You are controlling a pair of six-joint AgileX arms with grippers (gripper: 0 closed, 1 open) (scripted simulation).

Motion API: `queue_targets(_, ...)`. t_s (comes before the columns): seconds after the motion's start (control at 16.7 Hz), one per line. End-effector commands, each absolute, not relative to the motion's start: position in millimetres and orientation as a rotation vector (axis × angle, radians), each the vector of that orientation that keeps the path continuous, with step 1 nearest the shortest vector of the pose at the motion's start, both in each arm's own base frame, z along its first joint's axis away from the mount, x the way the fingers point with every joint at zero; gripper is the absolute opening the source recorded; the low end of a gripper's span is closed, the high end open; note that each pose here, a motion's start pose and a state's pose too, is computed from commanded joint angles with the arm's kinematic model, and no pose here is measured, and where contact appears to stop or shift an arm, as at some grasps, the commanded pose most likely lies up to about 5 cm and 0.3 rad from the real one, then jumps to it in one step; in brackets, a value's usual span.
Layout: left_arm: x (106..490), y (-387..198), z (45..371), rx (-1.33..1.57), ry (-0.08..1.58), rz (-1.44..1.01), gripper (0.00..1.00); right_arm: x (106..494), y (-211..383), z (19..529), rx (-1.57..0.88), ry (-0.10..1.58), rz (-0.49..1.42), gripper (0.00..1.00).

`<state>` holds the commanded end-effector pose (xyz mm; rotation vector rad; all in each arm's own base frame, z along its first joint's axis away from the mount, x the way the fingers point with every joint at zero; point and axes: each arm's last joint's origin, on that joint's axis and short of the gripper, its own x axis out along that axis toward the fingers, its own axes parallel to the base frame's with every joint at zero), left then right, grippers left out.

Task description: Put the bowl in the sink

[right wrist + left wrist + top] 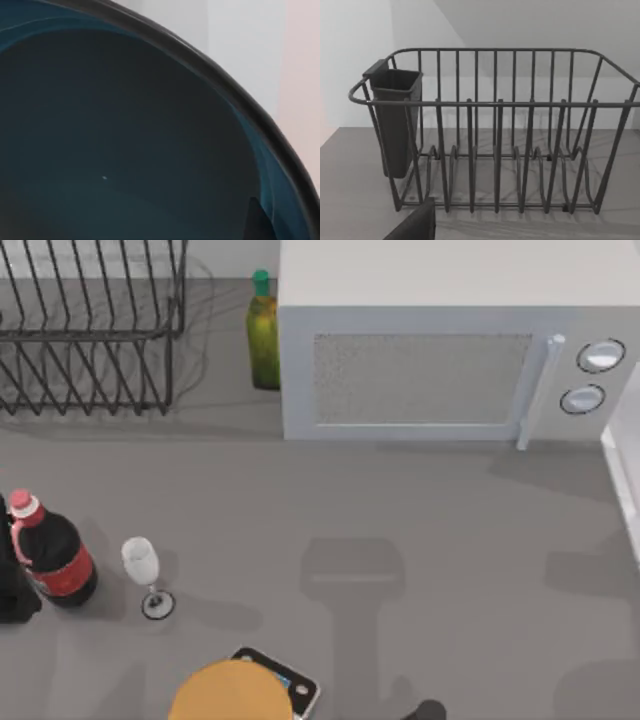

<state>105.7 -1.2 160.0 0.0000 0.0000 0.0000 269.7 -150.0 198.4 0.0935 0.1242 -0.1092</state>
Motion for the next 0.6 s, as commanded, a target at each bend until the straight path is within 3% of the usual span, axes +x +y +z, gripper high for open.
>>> queue_targets(0.24,105.7,-1.2,160.0,0.000,0.000,0.000,1.00,267.2,-137.6,208.2,0.006,0.008,-0.018,0.00)
queue_targets(0.6,105.7,-1.2,160.0,0.000,0.000,0.000,1.00,267.6,-137.9,208.7,0.003,0.002,-0.015,0.00)
